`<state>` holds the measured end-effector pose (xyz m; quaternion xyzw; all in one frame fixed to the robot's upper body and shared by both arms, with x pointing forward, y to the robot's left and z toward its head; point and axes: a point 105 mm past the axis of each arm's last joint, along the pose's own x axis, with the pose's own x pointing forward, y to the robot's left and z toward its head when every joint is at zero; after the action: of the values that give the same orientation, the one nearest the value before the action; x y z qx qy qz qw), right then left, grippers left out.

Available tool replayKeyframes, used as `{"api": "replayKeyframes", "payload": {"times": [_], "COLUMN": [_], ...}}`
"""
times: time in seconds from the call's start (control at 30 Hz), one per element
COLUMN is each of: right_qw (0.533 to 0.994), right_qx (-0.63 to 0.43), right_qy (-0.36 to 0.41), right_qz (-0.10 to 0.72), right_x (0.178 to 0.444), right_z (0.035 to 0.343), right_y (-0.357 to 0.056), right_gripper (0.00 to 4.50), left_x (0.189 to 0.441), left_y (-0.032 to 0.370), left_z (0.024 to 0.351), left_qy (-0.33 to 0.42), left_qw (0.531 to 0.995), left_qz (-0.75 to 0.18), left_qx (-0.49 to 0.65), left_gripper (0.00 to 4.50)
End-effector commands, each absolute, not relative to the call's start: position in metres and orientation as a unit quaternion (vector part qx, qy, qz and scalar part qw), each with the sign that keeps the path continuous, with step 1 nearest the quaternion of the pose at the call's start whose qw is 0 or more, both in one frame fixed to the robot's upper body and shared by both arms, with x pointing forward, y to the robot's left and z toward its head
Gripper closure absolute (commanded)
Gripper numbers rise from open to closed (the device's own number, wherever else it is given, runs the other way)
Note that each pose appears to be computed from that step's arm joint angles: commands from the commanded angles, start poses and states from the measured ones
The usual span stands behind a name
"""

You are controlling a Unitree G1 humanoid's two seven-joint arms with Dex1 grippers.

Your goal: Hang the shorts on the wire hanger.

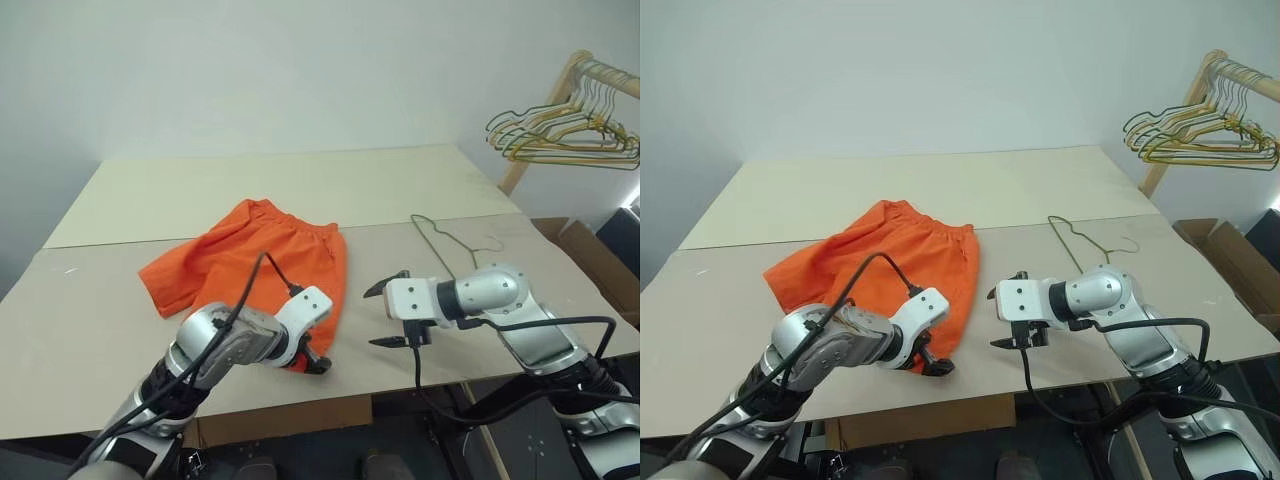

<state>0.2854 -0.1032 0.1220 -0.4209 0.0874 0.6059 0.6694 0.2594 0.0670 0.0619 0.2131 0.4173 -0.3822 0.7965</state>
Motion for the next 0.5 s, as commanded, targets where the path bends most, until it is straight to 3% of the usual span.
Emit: {"api": "replayKeyframes", "payload": {"times": [0.03,0.17,0.47,0.5], "right_qw": [0.684,0.688,0.689,0.689], "right_qx": [-0.421,-0.417,-0.416,-0.415], "right_qy": [0.055,0.052,0.057,0.058], "right_qz": [0.594,0.591,0.591,0.591], "right_x": [0.288,0.289,0.289,0.29], "right_z": [0.14,0.141,0.139,0.139], "right_y": [-0.101,-0.101,-0.106,-0.107], "right_gripper": [0.0,0.0,0.0,0.0], "left_x": [0.27,0.276,0.277,0.277], "left_y": [0.073,0.078,0.092,0.093], "left_z": [0.064,0.064,0.061,0.063], "left_qy": [0.399,0.395,0.379,0.37], "left_qw": [0.806,0.813,0.825,0.828], "left_qz": [-0.36,-0.352,-0.344,-0.348], "left_qx": [0.249,0.245,0.238,0.237], "left_gripper": [0.38,1.44,4.34,4.44]}}
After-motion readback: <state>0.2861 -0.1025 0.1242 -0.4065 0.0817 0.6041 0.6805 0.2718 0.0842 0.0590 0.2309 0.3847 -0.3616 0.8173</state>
